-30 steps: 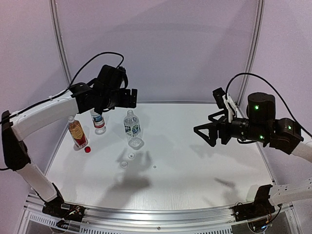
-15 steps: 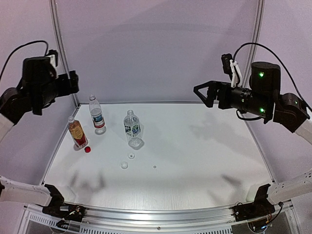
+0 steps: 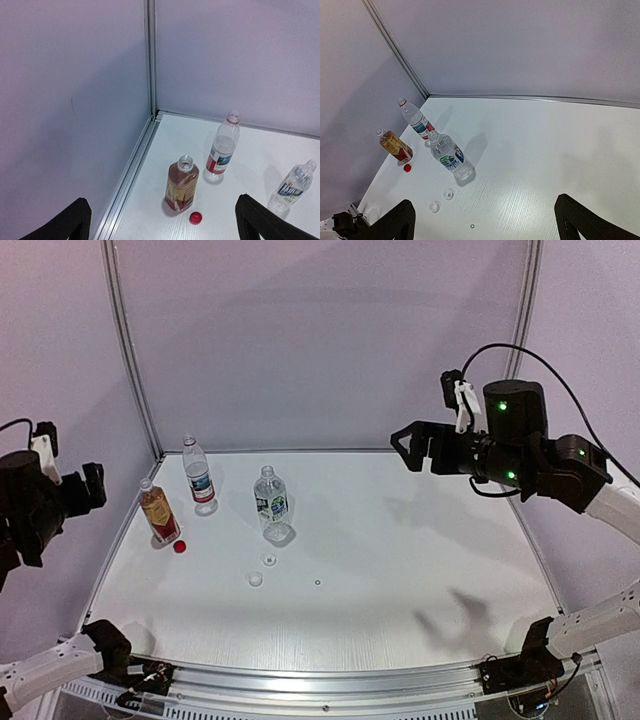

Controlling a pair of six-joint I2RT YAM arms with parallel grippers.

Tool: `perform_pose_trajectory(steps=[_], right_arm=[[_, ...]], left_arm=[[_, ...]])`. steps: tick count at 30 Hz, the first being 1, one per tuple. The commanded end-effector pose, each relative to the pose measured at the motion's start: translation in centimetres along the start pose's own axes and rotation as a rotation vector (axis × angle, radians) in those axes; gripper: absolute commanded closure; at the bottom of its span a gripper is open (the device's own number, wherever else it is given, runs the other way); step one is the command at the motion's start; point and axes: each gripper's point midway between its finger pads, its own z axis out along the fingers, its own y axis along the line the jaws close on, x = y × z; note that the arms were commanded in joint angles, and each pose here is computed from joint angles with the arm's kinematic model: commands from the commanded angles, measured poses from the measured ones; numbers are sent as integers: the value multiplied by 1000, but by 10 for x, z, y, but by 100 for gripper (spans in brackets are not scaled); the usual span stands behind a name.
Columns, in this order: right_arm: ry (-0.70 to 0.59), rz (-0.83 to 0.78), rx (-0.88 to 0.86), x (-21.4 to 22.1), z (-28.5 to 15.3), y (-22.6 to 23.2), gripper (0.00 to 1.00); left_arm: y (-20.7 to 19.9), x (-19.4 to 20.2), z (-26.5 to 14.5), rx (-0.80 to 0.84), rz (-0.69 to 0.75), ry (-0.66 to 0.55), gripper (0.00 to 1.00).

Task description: Unscrew the bottle caps

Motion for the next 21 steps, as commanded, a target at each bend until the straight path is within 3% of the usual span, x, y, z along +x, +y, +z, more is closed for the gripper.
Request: perform_pose_trajectory(steps=[1, 11, 21], right_arm=[[37, -7, -30, 13, 8, 5, 1], [37, -22, -82, 14, 15, 17, 1], [86, -32, -137, 25, 32, 32, 1]], left_arm=[[14, 40, 0, -29, 68, 32, 1], [48, 78, -23, -31, -56, -46, 1], [57, 80, -29, -42, -108, -77, 1]])
